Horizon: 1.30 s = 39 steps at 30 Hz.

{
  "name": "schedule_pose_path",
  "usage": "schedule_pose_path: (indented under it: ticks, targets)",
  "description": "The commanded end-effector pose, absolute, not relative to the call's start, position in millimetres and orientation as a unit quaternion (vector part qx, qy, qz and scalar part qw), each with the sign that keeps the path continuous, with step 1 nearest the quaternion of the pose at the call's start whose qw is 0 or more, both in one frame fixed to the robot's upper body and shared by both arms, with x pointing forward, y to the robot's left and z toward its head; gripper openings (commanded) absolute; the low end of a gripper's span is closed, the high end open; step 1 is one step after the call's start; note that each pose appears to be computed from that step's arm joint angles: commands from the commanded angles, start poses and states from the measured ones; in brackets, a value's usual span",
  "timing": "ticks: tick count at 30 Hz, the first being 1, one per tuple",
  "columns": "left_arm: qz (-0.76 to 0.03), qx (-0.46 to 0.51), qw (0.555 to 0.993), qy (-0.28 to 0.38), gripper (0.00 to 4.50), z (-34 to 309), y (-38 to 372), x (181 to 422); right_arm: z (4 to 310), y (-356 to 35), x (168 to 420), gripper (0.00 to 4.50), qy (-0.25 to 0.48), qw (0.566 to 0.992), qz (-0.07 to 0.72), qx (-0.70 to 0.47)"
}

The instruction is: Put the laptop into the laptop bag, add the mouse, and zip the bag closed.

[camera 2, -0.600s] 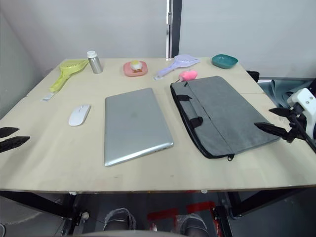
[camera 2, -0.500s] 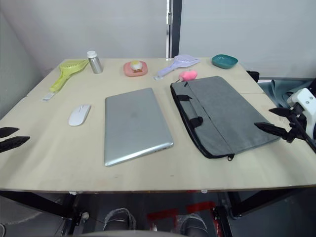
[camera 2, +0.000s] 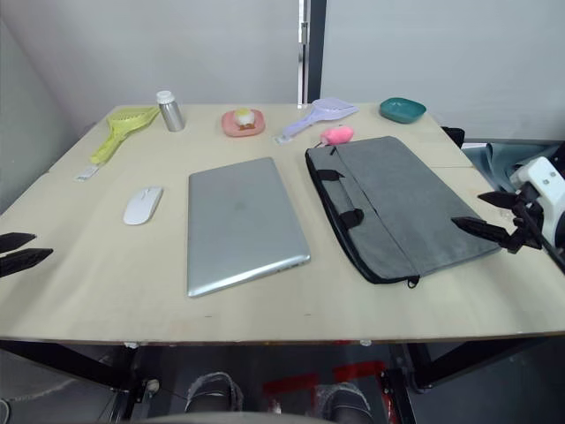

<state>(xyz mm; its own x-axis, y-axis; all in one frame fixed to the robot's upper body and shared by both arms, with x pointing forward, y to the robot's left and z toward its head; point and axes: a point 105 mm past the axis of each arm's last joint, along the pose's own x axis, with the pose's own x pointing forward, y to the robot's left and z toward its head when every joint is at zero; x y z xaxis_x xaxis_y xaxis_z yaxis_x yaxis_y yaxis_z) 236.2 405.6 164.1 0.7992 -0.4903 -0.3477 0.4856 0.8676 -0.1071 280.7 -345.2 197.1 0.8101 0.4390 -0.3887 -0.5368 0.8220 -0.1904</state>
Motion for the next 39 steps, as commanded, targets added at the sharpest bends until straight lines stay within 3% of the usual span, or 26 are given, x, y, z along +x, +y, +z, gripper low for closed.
schedule_pose_path:
  ticks: [1, 7, 10, 20, 21, 28, 35, 39]
  targets:
    - [-0.277, -0.021, 0.947, 0.161, 4.48, 174.2, 396.5, 240.6, 211.3, -337.0, 282.8, 4.5, 0.137, 0.94, 0.268, -0.16]
    - [-0.303, -0.113, 0.938, 0.124, 4.48, 173.7, 366.3, 257.0, 223.4, -316.7, 290.9, 4.5, 0.092, 0.941, 0.288, -0.15]
    - [-0.342, -0.147, 0.916, 0.152, 4.5, 157.9, 338.5, 260.7, 228.1, -293.0, 300.6, 3.74, 0.072, 0.935, 0.311, -0.154]
    - [-0.303, -0.354, 0.867, 0.176, 4.5, 147.1, 292.8, 323.6, 207.7, -176.0, 334.6, 0.16, 0.049, 0.879, 0.437, -0.186]
    - [-0.301, -0.371, 0.858, 0.187, 4.5, 144.3, 289.3, 326.0, 204.3, -164.4, 339.2, 0.02, 0.047, 0.873, 0.446, -0.191]
    - [-0.266, -0.432, 0.82, 0.264, 4.5, 120.2, 274.3, 336.3, 176.1, -105.4, 392.0, 0.02, 0.047, 0.857, 0.424, -0.289]
    - [-0.246, -0.44, 0.808, 0.306, 4.5, 92.9, 265.9, 336.7, 151.0, -72.2, 419.2, 0.02, 0.063, 0.855, 0.393, -0.334]
    - [-0.245, -0.43, 0.812, 0.308, 4.5, 83.4, 251.9, 349.2, 121.1, -63.4, 433.1, 0.02, 0.092, 0.843, 0.357, -0.393]
